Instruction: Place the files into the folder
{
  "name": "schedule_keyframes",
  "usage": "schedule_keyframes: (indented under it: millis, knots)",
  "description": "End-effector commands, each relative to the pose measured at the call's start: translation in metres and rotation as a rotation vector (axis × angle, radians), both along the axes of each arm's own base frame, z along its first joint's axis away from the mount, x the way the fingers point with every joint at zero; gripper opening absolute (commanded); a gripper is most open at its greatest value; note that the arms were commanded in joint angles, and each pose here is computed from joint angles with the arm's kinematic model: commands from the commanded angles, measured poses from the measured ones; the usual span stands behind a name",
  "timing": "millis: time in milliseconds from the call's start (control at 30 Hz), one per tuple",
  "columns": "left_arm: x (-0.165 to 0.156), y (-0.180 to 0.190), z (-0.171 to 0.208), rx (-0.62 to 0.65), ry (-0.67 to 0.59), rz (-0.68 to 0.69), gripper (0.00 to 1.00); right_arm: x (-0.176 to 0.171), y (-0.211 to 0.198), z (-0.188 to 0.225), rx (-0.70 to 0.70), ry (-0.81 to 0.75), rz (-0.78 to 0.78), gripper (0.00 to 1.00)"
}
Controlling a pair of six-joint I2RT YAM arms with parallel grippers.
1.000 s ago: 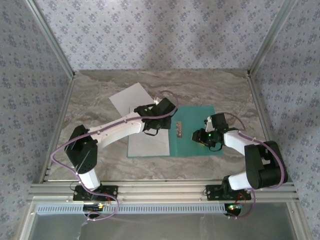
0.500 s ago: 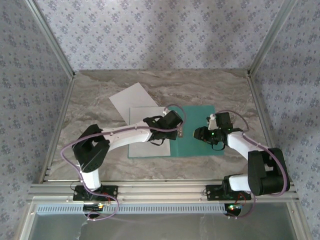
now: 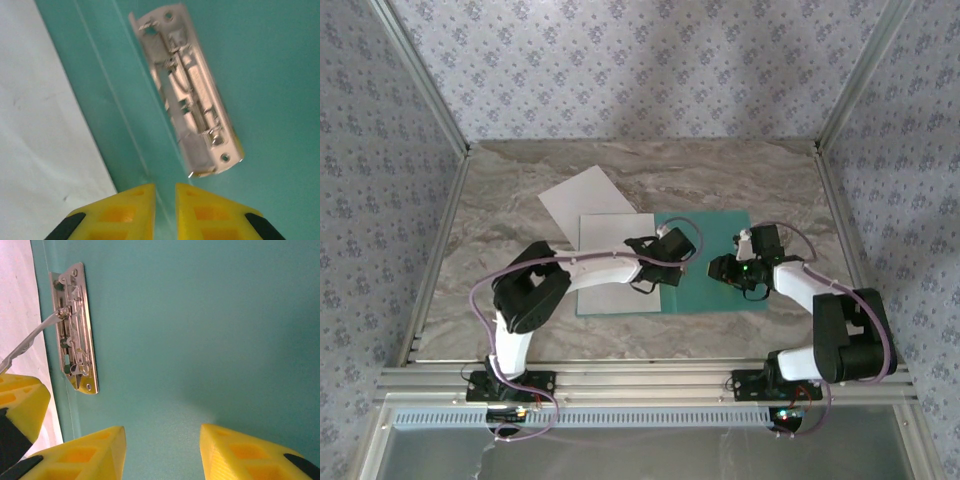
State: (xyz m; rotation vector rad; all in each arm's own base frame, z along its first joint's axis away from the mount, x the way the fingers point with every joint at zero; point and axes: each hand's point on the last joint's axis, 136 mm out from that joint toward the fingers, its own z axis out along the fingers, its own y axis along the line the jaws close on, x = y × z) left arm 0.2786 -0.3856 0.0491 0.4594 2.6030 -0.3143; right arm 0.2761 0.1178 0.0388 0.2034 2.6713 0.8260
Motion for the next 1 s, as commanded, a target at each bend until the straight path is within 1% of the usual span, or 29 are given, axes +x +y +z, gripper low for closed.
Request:
schedule_keyframes:
  millis: [0, 200, 400, 533, 733, 867, 967]
  knots:
    - [0.019, -0.013, 0.022, -0.024, -0.053, -0.008, 0.19, -0.006, -0.002, -0.009, -0.004, 0.032, -0.006, 0.44]
    - [0.049, -0.011, 0.035, -0.016, -0.089, 0.044, 0.19, -0.007, -0.002, -0.011, -0.003, 0.038, -0.005, 0.43]
    - [0.08, -0.014, 0.03, -0.019, -0.085, 0.07, 0.19, -0.007, -0.003, -0.011, -0.004, 0.04, -0.005, 0.43]
    - [0.093, -0.017, 0.031, -0.018, -0.091, 0.07, 0.19, -0.007, -0.002, -0.011, -0.004, 0.039, -0.005, 0.43]
    - [0.105, -0.015, 0.029, -0.02, -0.07, 0.088, 0.19, -0.007, -0.002, -0.01, 0.0, 0.038, -0.006, 0.42]
    - [0.106, -0.017, 0.045, -0.039, -0.087, 0.081, 0.19, -0.008, -0.002, -0.01, -0.001, 0.04, -0.006, 0.42]
    - [0.106, -0.012, 0.066, -0.051, -0.111, 0.085, 0.19, -0.008, -0.002, -0.009, 0.001, 0.041, -0.007, 0.42]
